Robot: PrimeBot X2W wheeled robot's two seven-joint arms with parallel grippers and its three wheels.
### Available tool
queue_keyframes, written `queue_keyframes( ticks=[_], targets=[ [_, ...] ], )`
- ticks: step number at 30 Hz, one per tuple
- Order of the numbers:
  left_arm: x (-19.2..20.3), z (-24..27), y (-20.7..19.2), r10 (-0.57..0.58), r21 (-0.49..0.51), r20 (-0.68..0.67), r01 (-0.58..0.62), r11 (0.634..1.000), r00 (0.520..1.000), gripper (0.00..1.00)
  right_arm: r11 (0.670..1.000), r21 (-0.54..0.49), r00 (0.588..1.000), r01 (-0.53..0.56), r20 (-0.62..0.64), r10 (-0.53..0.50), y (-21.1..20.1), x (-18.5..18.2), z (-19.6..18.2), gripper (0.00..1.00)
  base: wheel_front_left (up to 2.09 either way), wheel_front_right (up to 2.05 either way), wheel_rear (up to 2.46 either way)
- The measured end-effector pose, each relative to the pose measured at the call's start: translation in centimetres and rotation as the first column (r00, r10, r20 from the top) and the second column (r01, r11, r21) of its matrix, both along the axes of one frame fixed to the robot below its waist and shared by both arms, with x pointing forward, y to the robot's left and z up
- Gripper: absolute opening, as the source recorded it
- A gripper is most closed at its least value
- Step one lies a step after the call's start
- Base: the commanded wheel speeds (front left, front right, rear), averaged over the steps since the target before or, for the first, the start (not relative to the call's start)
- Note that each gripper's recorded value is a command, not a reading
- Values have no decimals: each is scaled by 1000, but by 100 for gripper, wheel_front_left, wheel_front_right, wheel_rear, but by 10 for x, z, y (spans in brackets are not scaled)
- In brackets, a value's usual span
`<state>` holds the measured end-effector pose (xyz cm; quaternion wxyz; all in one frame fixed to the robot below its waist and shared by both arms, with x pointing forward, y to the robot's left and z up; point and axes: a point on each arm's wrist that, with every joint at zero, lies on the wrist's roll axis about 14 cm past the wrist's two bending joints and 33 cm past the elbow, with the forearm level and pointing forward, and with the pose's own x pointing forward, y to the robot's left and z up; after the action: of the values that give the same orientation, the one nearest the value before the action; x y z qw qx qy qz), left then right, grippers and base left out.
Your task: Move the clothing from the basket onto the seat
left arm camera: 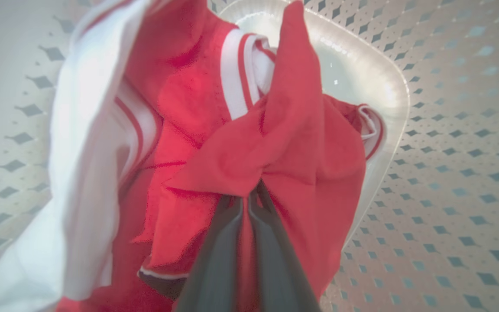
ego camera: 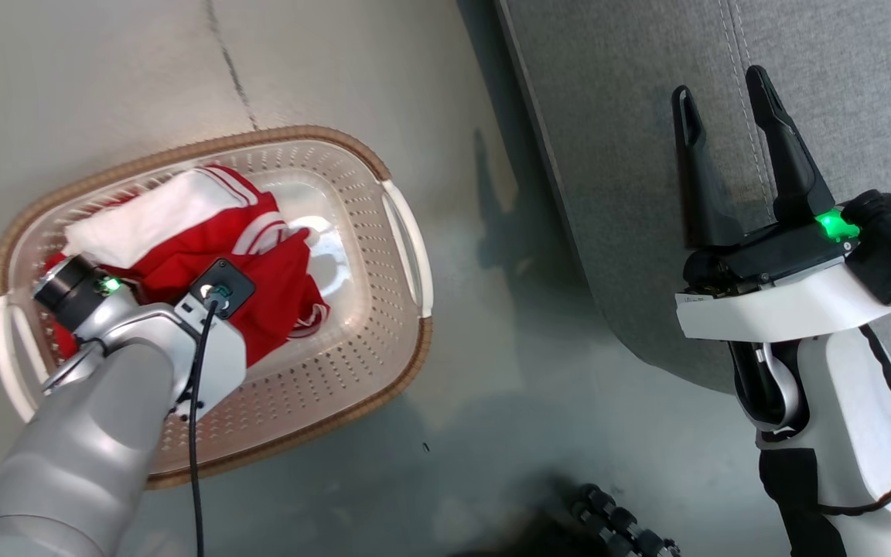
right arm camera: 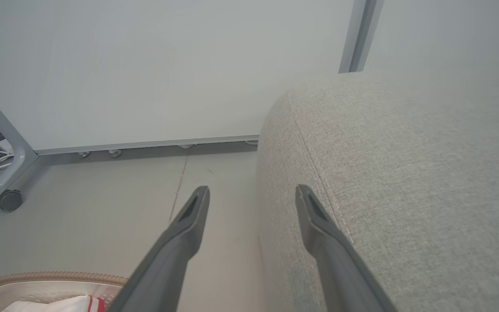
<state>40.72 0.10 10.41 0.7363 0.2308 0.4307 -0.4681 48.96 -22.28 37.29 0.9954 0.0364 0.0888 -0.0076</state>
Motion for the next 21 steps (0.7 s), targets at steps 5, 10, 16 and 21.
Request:
queue_keyframes(
  ticks=[5,10,16,21],
  targets=[
    [12,28,-10,74,-84,45,-70,994,996,0,1000,-7,1000,-16,24,16,6,1,11,100,0,0,0],
    [18,66,-15,187,-181,78,-171,969,979,0,999,-8,998,-32,54,32,14,-1,26,100,0,0,0],
    [29,115,-12,327,-288,119,-283,915,937,0,998,-1,995,-67,80,67,30,-4,43,100,0,0,0],
    [37,161,-8,432,-389,154,-348,853,889,0,995,9,992,-100,84,99,45,-10,57,100,0,0,0]
  ],
)
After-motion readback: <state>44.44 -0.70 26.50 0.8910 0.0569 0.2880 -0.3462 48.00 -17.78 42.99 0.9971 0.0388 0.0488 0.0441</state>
